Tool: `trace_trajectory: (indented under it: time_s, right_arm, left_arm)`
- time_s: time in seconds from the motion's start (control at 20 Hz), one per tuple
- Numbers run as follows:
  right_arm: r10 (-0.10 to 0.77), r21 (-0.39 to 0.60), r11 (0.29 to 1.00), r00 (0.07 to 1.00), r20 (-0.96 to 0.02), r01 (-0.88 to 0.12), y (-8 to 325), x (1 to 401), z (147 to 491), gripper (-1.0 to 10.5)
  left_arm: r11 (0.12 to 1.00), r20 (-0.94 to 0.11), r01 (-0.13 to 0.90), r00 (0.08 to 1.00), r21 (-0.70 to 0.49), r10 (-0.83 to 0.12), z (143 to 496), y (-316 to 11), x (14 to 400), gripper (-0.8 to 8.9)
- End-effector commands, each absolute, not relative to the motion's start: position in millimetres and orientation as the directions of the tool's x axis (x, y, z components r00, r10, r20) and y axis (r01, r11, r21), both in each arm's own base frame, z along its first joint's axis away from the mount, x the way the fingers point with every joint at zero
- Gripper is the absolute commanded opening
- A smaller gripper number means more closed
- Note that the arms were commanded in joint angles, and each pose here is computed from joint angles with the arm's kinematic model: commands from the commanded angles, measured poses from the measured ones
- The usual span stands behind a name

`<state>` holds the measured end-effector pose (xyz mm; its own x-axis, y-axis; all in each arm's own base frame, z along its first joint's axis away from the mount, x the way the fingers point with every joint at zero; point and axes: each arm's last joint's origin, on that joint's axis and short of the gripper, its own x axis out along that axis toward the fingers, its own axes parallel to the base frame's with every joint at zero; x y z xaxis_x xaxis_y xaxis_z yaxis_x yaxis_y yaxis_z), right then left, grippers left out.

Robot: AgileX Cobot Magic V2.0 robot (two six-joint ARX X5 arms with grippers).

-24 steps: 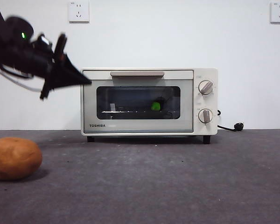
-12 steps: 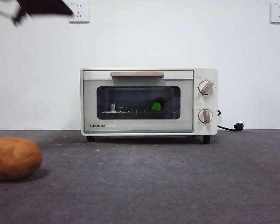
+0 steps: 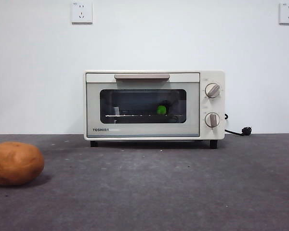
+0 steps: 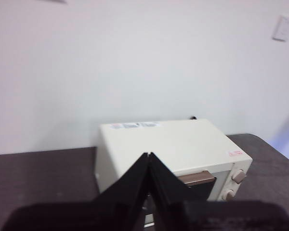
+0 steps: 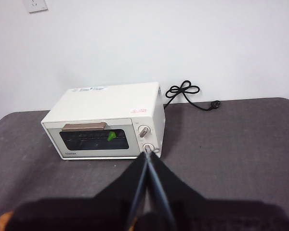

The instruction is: Take the eggplant from the table,put the eggplant in the oven

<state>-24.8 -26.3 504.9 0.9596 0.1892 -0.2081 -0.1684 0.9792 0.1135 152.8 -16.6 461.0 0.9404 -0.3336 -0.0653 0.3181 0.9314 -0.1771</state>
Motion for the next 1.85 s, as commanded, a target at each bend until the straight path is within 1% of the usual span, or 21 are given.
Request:
trace_trajectory:
  time_s: [0.05, 0.25, 0.45, 0.7, 1.4, 1.45, 1.5, 1.7, 1.85]
  right_arm:
    - [0.185, 0.114, 0.98, 0.955, -0.232, -0.163, -26.7, -25.5, 501.8, 0.0]
    - [0.185, 0.114, 0.98, 0.955, -0.232, -0.163, -26.8, -25.5, 501.8, 0.0]
    - [0.185, 0.114, 0.98, 0.955, -0.232, -0.163, -26.8, -25.5, 501.8, 0.0]
    - [0.185, 0.114, 0.98, 0.955, -0.232, -0.163, -26.8, -25.5, 501.8, 0.0]
    - [0.185, 0.113, 0.98, 0.955, -0.232, -0.163, -26.7, -25.4, 501.8, 0.0]
    - [0.185, 0.113, 0.98, 0.955, -0.232, -0.163, -26.7, -25.4, 501.8, 0.0]
    - [0.185, 0.113, 0.98, 0.955, -0.232, -0.163, -26.7, -25.4, 501.8, 0.0]
    - [0.185, 0.113, 0.98, 0.955, -0.232, -0.162, -26.7, -25.4, 501.8, 0.0]
    - [0.185, 0.113, 0.98, 0.955, -0.232, -0.163, -26.7, -25.4, 501.8, 0.0]
  left_arm:
    - [0.943, -0.046, 0.303, 0.949, -0.138, -0.312, 464.6, -15.0, 129.5, -0.06]
    - [0.945, -0.031, 0.298, 0.952, -0.134, -0.304, 466.3, -13.4, 106.6, -0.06]
    - [0.958, -0.039, 0.254, 0.964, -0.135, -0.261, 465.1, -11.5, 95.8, -0.06]
    - [0.957, -0.059, 0.253, 0.963, -0.139, -0.263, 463.1, -11.4, 93.9, -0.05]
    - [0.955, -0.059, 0.261, 0.961, -0.14, -0.271, 463.4, -11.7, 94.1, -0.04]
    - [0.957, -0.064, 0.26, 0.961, -0.127, -0.27, 462.9, -11.7, 95.1, -0.04]
    - [0.962, -0.07, 0.26, 0.962, -0.084, -0.266, 462.5, -11.6, 96.3, -0.04]
    - [0.965, -0.13, 0.255, 0.957, -0.056, -0.26, 456.6, -11.4, 96.4, -0.04]
    - [0.969, -0.164, 0.245, 0.958, 0.039, -0.235, 453.3, -10.7, 96.2, -0.04]
